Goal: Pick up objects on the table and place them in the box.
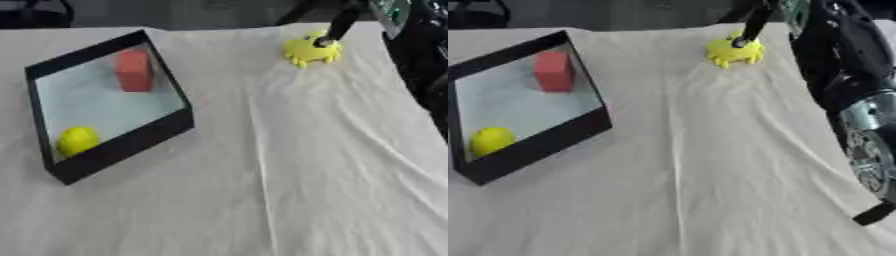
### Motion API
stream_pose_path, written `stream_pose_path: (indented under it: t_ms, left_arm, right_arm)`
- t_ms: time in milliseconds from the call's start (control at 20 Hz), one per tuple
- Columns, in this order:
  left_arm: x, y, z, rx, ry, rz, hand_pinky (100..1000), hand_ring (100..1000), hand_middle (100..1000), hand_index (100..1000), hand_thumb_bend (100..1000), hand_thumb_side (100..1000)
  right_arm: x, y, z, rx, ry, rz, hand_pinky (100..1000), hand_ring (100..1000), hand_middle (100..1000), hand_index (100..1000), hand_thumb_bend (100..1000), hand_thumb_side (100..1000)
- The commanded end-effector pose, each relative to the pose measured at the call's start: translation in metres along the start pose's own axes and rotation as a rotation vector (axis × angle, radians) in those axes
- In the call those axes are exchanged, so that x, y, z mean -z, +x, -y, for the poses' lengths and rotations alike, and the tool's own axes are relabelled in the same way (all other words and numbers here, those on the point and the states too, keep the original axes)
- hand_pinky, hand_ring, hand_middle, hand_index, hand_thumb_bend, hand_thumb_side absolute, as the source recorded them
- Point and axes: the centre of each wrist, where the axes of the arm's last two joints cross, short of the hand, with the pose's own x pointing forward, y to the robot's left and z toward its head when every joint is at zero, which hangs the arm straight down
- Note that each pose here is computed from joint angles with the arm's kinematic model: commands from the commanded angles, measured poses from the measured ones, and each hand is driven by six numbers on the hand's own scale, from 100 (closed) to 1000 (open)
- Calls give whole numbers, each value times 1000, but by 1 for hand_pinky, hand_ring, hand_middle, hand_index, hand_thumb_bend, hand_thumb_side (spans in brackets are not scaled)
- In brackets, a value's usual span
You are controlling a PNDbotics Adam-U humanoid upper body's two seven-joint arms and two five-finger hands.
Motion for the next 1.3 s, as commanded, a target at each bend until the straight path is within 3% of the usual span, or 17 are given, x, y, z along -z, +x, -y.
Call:
stream_pose_path:
  t_ms: [50,600,1000,1300]
  left_arm:
    - [5,9,-5,22,1,37,887,749,776,790,148,883]
    - [7,11,-3,20,1,46,887,748,776,789,145,886]
    - [8,12,-2,20,-4,53,887,748,776,789,145,892]
    - [9,13,-1,18,-8,58,888,748,775,789,144,893]
  right_arm:
    - [-10,-9,15,-7,-32,-15,967,990,929,925,421,238]
    - [-10,-11,16,-39,-22,-56,963,991,933,921,424,261]
    - [-13,-12,23,-65,-55,-154,958,990,935,920,429,302]
    - [-10,-9,19,-66,-55,-173,952,984,931,917,431,321]
